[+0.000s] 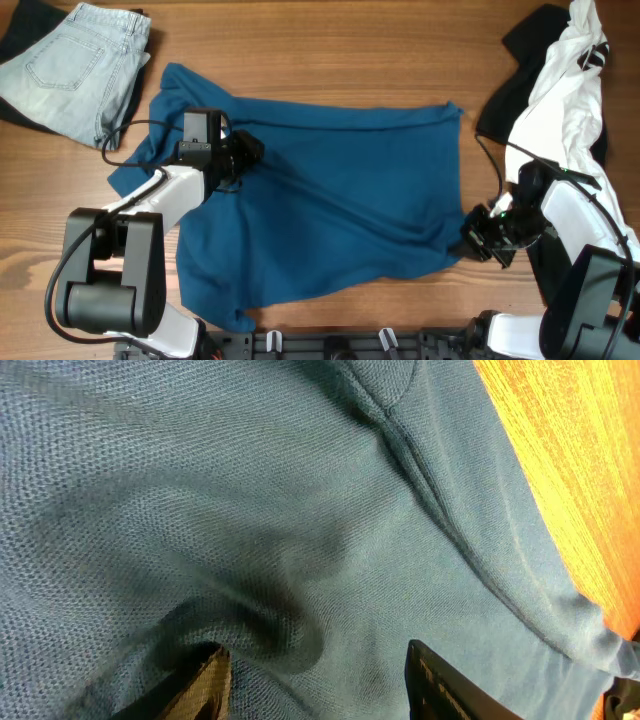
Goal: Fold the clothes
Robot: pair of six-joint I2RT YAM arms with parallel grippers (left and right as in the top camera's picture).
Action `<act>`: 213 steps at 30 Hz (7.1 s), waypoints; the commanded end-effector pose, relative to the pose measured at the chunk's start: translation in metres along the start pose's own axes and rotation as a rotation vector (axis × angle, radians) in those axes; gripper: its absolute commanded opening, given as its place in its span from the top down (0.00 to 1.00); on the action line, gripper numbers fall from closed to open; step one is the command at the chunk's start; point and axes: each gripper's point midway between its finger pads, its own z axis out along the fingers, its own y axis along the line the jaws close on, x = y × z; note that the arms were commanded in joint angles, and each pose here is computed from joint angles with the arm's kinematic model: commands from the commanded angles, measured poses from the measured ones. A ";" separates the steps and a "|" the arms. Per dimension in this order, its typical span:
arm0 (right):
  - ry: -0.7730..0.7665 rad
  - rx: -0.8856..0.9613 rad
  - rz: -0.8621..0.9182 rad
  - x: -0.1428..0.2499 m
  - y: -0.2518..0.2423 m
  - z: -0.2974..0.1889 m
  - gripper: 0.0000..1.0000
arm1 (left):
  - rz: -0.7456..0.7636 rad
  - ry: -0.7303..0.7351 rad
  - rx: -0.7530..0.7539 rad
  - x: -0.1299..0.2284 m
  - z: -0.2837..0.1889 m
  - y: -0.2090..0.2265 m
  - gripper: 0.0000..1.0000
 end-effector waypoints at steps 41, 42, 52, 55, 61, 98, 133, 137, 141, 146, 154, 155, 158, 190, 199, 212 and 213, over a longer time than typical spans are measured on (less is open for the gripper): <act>-0.386 0.070 0.020 -0.086 -0.001 -0.016 0.96 | 0.058 0.027 0.005 0.005 0.003 0.005 0.44; -0.390 0.167 0.119 -0.082 -0.022 -0.018 0.95 | 0.064 0.027 0.005 0.005 0.003 0.005 0.44; -0.467 0.308 0.255 -0.069 -0.033 -0.071 0.96 | 0.095 0.032 0.001 0.006 0.003 0.006 0.43; -0.519 0.300 0.221 -0.065 -0.023 -0.097 0.96 | 0.096 0.031 0.001 0.006 0.003 0.006 0.44; -0.523 0.321 0.207 -0.053 -0.025 -0.107 0.96 | 0.099 0.024 0.008 0.004 0.003 0.004 0.44; -0.348 0.059 0.075 -0.081 0.025 0.048 0.96 | 0.102 0.017 0.015 0.002 0.003 0.002 0.44; -0.356 0.241 -0.100 -0.019 0.030 -0.058 0.93 | 0.103 0.028 0.009 0.005 0.003 0.004 0.46; -0.255 0.194 -0.059 -0.010 0.015 -0.016 0.76 | 0.115 0.025 0.012 0.004 0.003 0.004 0.46; -0.192 0.182 -0.021 -0.002 -0.001 0.013 0.67 | 0.118 0.023 0.013 0.004 0.003 0.003 0.46; -0.102 0.167 0.022 0.011 -0.016 0.041 0.68 | 0.120 0.019 0.017 0.003 0.003 0.002 0.45; -0.089 0.176 0.060 0.011 -0.023 0.051 0.66 | 0.121 0.018 0.018 0.003 0.003 0.002 0.45; -0.097 0.171 0.069 0.009 -0.022 0.051 0.66 | 0.120 0.019 0.018 0.003 0.003 0.002 0.45; -0.105 0.165 0.070 0.007 -0.021 0.051 0.66 | 0.119 0.021 0.016 0.003 0.003 0.003 0.45; -0.365 0.069 0.226 -0.064 -0.035 0.021 0.72 | 0.144 0.024 0.013 0.004 0.003 0.003 0.46; -0.367 0.138 0.238 -0.068 -0.048 0.026 0.34 | 0.140 0.033 0.007 0.006 0.003 0.005 0.46; -0.278 0.091 0.250 -0.074 -0.044 0.052 0.96 | 0.138 0.044 0.007 0.009 0.003 0.006 0.46; -0.281 0.085 0.246 -0.075 -0.042 0.052 0.96 | 0.138 0.043 0.007 0.008 0.003 0.006 0.46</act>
